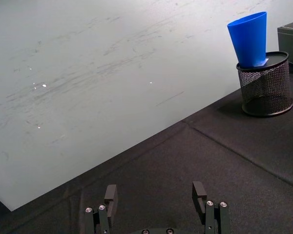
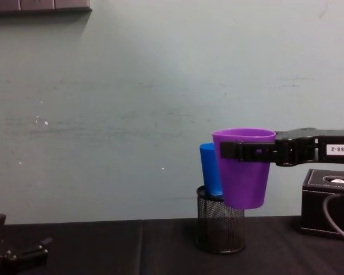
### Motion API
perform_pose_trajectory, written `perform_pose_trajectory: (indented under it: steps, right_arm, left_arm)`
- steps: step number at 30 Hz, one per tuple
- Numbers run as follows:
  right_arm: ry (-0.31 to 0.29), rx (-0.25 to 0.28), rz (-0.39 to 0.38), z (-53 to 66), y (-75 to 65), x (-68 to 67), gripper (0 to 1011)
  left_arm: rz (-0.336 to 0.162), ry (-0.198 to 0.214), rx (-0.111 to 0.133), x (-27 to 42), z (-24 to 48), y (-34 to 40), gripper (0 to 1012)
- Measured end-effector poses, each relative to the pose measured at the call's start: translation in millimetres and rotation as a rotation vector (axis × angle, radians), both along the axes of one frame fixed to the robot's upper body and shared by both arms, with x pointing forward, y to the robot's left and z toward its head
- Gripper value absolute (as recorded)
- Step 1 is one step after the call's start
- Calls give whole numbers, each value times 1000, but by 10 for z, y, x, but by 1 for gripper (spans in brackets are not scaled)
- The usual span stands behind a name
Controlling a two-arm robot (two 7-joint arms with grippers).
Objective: Pick up one cup with a gripper and tap it against the other cup.
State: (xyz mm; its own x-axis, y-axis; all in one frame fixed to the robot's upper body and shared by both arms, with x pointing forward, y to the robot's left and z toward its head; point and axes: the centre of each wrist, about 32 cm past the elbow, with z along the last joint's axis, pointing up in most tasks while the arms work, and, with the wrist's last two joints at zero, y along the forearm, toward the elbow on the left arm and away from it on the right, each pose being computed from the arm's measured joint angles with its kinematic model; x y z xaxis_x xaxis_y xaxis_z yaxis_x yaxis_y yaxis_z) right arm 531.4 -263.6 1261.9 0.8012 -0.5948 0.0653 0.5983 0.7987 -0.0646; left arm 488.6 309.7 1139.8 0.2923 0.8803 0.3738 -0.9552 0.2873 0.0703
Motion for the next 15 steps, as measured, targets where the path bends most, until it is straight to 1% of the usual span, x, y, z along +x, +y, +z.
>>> perform_pose_trajectory:
  steps: [3,6,7,9,12,15]
  right_arm:
    - [6,6,-7,-13,3,42,715]
    - [16,22,-20,-38,14,125,715]
    - [16,22,-20,-38,14,125,715]
    - [17,34,-31,-49,34,193,715]
    - [18,38,-40,-54,54,250,715]
    - [17,36,-54,-56,90,346,715]
  left_arm:
    - [0,0,0,0,0,0,1000]
    - [0,0,0,0,0,0,1000]
    - [0,0,0,0,0,0,1000]
    - [0,0,0,0,0,0,1000]
    - [0,0,0,0,0,0,1000]
    - [0,0,0,0,0,0,1000]
